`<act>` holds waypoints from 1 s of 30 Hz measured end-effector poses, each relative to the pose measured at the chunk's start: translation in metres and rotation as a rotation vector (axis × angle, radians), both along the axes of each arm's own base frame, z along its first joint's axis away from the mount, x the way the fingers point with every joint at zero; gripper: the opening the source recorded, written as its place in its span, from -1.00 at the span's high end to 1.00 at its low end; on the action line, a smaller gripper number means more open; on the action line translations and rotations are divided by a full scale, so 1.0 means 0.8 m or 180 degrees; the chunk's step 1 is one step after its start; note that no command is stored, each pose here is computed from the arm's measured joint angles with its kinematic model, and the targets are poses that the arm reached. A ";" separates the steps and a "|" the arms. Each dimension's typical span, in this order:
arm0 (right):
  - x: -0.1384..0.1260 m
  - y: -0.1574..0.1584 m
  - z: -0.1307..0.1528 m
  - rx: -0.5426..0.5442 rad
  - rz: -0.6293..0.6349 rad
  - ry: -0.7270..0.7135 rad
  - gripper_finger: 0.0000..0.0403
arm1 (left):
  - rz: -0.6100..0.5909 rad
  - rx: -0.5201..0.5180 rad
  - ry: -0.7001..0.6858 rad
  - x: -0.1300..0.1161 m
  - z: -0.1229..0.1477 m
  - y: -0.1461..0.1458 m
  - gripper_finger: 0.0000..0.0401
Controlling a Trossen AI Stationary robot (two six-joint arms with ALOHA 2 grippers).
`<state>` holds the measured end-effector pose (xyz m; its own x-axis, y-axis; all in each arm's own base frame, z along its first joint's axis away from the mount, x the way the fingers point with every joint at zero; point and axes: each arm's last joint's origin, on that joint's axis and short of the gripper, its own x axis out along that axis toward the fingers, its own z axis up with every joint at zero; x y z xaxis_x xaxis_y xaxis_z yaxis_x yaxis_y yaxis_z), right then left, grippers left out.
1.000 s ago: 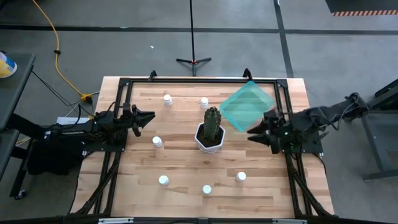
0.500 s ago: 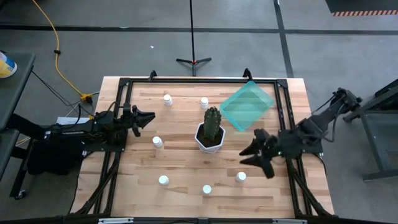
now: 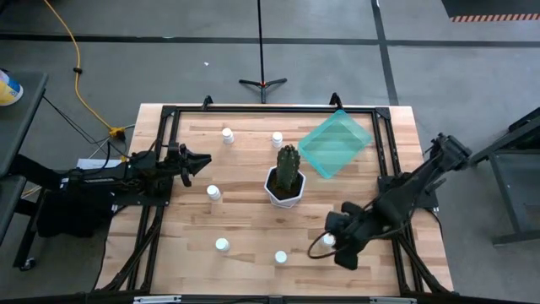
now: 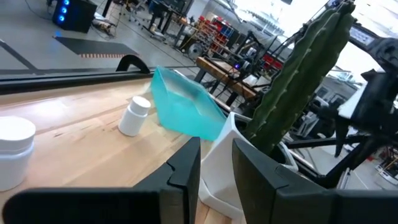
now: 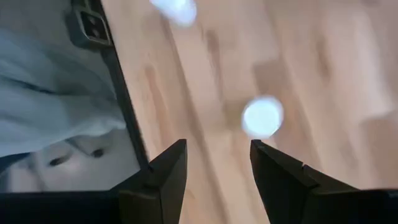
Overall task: Pick and place pill bottles into a basket
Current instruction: Put the white medicine bottle into the blue bin
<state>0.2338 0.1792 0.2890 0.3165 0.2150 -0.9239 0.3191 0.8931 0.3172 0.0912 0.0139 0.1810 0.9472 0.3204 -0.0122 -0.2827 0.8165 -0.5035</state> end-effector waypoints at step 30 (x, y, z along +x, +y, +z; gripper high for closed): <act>0.034 -0.014 -0.033 -0.0255 -0.0140 0.0194 0.14 | 0.0002 0.0004 -0.0012 0.000 0.000 0.000 0.37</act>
